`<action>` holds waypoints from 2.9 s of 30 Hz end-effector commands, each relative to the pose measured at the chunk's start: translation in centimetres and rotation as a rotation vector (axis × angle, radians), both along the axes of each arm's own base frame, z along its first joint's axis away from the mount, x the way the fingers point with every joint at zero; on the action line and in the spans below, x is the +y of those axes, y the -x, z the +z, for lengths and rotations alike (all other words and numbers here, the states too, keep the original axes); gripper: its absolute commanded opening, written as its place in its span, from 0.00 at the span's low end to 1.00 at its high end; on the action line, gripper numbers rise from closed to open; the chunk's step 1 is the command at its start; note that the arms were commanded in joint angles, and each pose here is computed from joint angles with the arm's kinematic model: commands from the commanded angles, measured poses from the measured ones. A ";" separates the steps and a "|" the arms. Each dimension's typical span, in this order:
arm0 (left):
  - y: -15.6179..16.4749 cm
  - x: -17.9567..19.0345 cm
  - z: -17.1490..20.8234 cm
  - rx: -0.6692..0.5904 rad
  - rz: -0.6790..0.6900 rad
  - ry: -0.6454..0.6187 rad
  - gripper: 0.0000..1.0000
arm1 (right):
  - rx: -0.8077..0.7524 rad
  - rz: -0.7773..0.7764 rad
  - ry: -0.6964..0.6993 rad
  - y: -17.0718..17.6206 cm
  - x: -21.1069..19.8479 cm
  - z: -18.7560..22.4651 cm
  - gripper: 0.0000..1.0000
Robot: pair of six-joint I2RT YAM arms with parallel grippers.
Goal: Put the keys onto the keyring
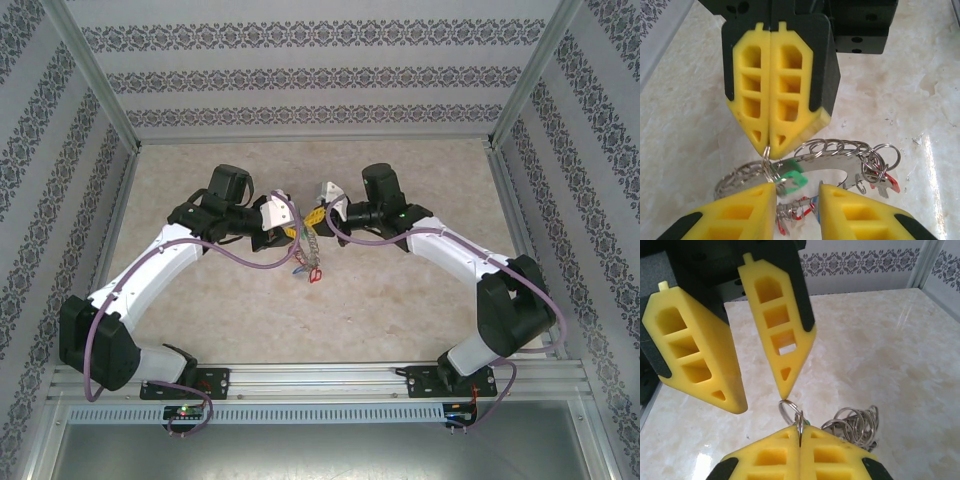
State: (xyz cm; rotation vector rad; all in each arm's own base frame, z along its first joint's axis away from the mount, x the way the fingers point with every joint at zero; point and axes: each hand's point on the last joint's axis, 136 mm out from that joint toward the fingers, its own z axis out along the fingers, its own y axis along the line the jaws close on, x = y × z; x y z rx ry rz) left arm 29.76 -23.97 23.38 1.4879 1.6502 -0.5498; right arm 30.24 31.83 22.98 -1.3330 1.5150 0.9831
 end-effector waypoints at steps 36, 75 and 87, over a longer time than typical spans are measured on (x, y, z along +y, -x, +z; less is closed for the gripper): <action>-2.7 0.2 1.9 -0.254 -0.004 -0.047 0.38 | -0.065 0.085 -0.130 1.5 0.3 4.7 0.00; -1.2 -1.0 1.5 -0.287 -0.064 -0.050 0.00 | 0.026 0.042 -0.168 0.8 0.1 5.3 0.00; -1.4 -1.0 -0.2 -0.335 -0.062 -0.093 0.00 | 0.093 -0.004 -0.246 -0.6 -0.9 6.8 0.00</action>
